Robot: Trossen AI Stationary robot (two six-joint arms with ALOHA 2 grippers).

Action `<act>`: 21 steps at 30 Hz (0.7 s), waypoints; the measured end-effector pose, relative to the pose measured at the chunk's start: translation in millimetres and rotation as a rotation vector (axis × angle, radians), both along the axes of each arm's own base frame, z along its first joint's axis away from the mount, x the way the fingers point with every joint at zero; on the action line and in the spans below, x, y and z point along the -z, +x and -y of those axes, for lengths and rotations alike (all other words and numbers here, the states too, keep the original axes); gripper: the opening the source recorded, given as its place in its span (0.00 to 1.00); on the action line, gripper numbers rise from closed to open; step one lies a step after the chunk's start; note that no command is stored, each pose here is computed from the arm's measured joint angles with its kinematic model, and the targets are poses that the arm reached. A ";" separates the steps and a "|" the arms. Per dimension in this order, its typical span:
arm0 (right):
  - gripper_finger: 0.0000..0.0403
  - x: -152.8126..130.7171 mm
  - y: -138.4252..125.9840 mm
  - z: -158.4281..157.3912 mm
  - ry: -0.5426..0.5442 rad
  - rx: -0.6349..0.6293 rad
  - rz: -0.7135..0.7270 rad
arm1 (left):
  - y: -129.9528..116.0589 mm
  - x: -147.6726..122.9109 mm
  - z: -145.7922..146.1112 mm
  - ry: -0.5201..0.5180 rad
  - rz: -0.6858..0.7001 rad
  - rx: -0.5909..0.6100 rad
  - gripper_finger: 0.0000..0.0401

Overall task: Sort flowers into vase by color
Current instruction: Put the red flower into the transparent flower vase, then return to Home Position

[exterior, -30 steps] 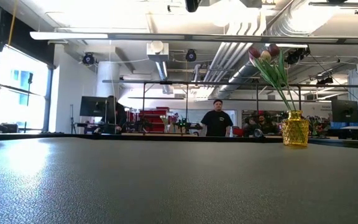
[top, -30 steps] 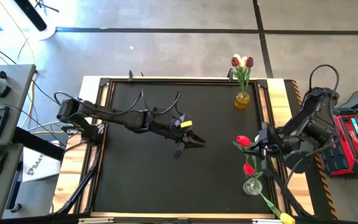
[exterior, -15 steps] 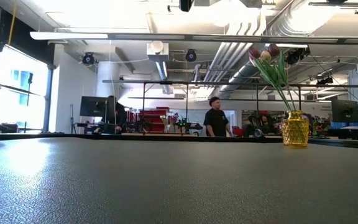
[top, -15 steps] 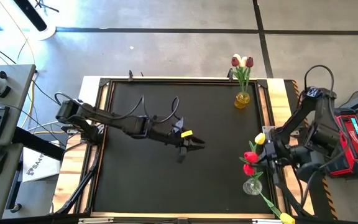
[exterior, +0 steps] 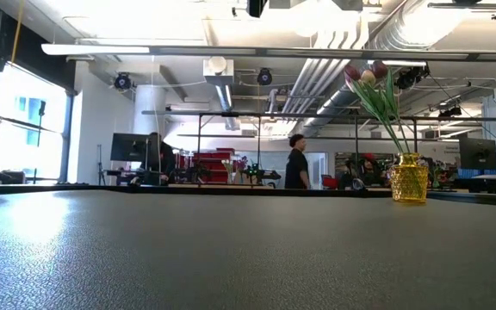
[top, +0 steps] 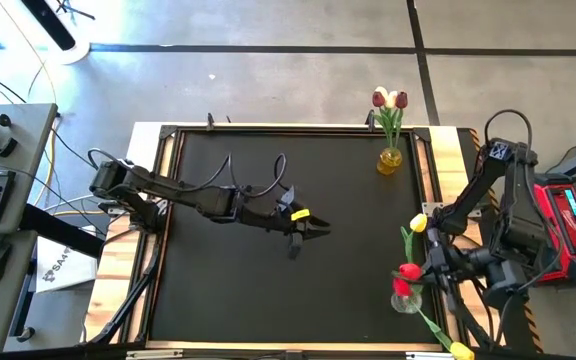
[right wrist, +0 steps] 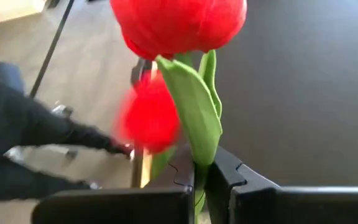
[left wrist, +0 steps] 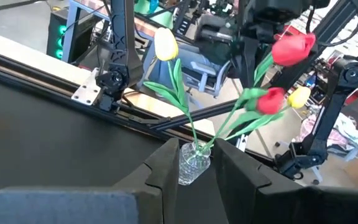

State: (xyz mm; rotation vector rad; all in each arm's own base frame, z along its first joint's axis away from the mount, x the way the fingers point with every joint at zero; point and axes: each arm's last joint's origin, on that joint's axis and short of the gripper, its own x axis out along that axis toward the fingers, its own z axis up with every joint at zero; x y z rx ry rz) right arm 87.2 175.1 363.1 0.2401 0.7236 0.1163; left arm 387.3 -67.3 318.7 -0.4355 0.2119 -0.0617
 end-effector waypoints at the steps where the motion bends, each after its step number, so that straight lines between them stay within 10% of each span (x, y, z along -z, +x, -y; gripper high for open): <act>1: 0.01 0.6 -0.5 -0.9 0.013 -0.011 -0.020 | 0.0 0.0 -0.1 0.001 0.000 -0.003 0.22; 21: 0.47 -16.4 -1.5 13.3 0.234 0.115 -0.109 | 3.0 3.5 -28.1 -0.011 -0.035 -0.126 0.22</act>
